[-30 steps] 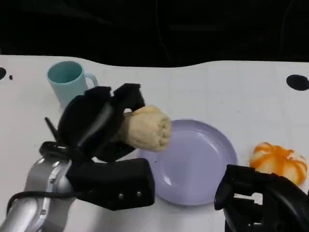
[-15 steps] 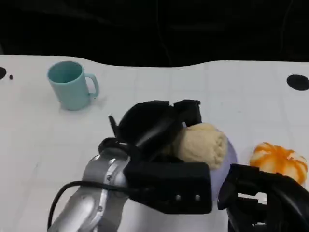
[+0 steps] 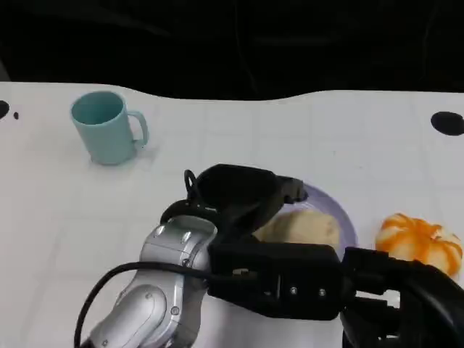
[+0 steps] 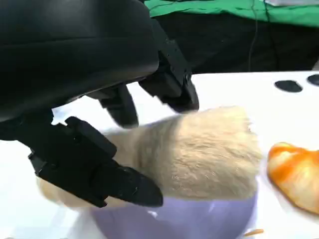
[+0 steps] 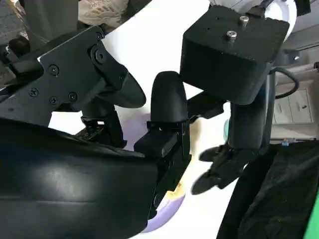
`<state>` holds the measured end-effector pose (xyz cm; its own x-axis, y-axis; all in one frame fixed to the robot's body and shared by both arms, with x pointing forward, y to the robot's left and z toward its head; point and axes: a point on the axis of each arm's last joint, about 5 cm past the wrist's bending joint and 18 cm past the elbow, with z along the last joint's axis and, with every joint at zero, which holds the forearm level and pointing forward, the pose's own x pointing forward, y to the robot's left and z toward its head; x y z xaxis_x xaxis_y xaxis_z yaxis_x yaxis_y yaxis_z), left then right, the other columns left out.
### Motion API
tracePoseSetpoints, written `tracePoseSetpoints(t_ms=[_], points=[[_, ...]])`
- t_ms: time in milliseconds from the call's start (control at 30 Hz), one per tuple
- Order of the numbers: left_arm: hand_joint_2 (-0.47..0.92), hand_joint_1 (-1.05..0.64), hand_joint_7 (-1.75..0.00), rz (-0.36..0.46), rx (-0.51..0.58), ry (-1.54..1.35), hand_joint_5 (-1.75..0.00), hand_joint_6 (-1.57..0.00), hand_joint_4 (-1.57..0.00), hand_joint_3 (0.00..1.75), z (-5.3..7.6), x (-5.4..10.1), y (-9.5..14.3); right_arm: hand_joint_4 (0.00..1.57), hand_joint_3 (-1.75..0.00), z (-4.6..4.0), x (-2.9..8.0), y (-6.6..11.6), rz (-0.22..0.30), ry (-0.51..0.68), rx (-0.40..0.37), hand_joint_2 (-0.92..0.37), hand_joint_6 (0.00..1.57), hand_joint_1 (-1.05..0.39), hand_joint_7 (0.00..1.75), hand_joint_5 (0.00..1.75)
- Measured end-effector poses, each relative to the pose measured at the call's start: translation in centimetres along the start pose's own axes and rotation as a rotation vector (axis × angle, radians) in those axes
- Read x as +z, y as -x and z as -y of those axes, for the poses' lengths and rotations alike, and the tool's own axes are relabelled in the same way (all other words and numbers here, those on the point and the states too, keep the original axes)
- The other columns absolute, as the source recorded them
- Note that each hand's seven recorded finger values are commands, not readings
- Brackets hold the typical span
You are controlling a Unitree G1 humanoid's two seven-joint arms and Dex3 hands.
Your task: Grasp the towel on the left side of the plate with the left hand and place it into the plate.
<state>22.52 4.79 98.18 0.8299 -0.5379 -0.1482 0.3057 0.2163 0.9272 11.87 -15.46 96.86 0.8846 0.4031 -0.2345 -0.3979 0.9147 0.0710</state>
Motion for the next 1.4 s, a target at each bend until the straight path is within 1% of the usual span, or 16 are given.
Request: tracePoseSetpoints(t_ms=[133,300,400,600,700,767,867,1000,1100,1133,1233,1300,1400], points=[[0.92,-0.74,0.0,-0.005,-0.032,-0.001,-0.38,-0.19,-0.11,0.18,-0.2,0.0,0.2,0.75,-1.27,0.04,0.1,0.0,0.004,-0.004,0.004,-0.51,0.66,-0.09,1.55,1.75],[0.92,-0.75,-0.01,-0.005,-0.021,-0.015,-0.38,-0.2,-0.11,0.18,-0.8,-0.3,0.7,0.75,-1.27,0.02,0.1,-0.1,0.005,-0.004,0.003,-0.52,0.67,-0.08,1.55,1.75],[0.92,-0.74,-0.02,-0.009,-0.015,-0.018,-0.4,-0.22,-0.13,0.18,-1.1,-0.7,1.0,0.73,-1.27,0.02,0.1,-0.1,0.007,-0.004,0.001,-0.52,0.66,-0.1,1.55,1.75],[0.92,-0.71,-0.03,0.001,0.001,-0.02,-0.43,-0.25,-0.17,0.19,-1.8,-2.1,2.0,0.74,-1.29,0.03,0.1,0.0,0.031,0.008,-0.021,-0.51,0.66,-0.11,1.56,1.75],[0.92,-0.68,-0.03,0.015,0.019,-0.023,-0.45,-0.27,-0.18,0.22,-2.4,-2.5,2.5,0.74,-1.31,-0.03,0.1,0.1,0.04,0.0,-0.023,-0.49,0.66,-0.11,1.56,1.75],[0.92,-0.65,-0.05,0.029,0.037,-0.021,-0.48,-0.3,-0.23,0.21,-2.9,-2.9,3.0,0.74,-1.32,-0.09,0.1,0.2,0.047,-0.007,-0.026,-0.49,0.66,-0.1,1.56,1.75],[0.92,-0.63,-0.06,0.049,0.06,0.023,-0.5,-0.34,-0.26,0.21,-3.5,-3.8,4.0,0.75,-1.34,-0.17,0.2,0.4,0.055,-0.011,-0.029,-0.48,0.66,-0.09,1.57,1.75],[0.92,-0.57,-0.07,0.049,0.076,0.084,-0.48,-0.38,-0.29,0.22,-3.9,-5.1,5.3,0.74,-1.35,-0.28,0.4,0.6,0.062,-0.009,-0.03,-0.45,0.66,-0.09,1.57,1.75],[0.92,-0.54,-0.05,0.041,0.099,0.134,-0.43,-0.41,-0.34,0.26,-4.6,-6.2,6.6,0.74,-1.34,-0.34,0.9,1.0,0.054,0.019,-0.034,-0.44,0.66,-0.09,1.57,1.75],[0.92,-0.54,-0.04,0.042,0.105,0.147,-0.43,-0.42,-0.36,0.27,-4.8,-6.5,7.0,0.74,-1.34,-0.25,1.0,1.1,0.054,0.035,-0.034,-0.43,0.66,-0.08,1.56,1.75],[0.92,-0.5,-0.04,0.057,0.116,0.204,-0.43,-0.48,-0.5,0.25,-5.1,-7.2,8.0,0.73,-1.31,0.27,1.5,1.4,0.059,0.061,-0.037,-0.47,0.64,-0.05,1.56,1.75],[0.92,-0.48,-0.05,0.071,0.124,0.26,-0.42,-0.55,-0.59,0.24,-5.0,-7.6,8.5,0.71,-1.28,0.59,1.5,1.7,0.054,0.058,-0.029,-0.51,0.63,-0.03,1.56,1.75],[0.92,-0.43,-0.06,0.093,0.149,0.336,-0.41,-0.62,-0.68,0.27,-5.0,-8.0,9.5,0.69,-1.28,1.05,1.2,2.5,0.019,0.06,-0.039,-0.54,0.62,-0.01,1.57,1.75]])
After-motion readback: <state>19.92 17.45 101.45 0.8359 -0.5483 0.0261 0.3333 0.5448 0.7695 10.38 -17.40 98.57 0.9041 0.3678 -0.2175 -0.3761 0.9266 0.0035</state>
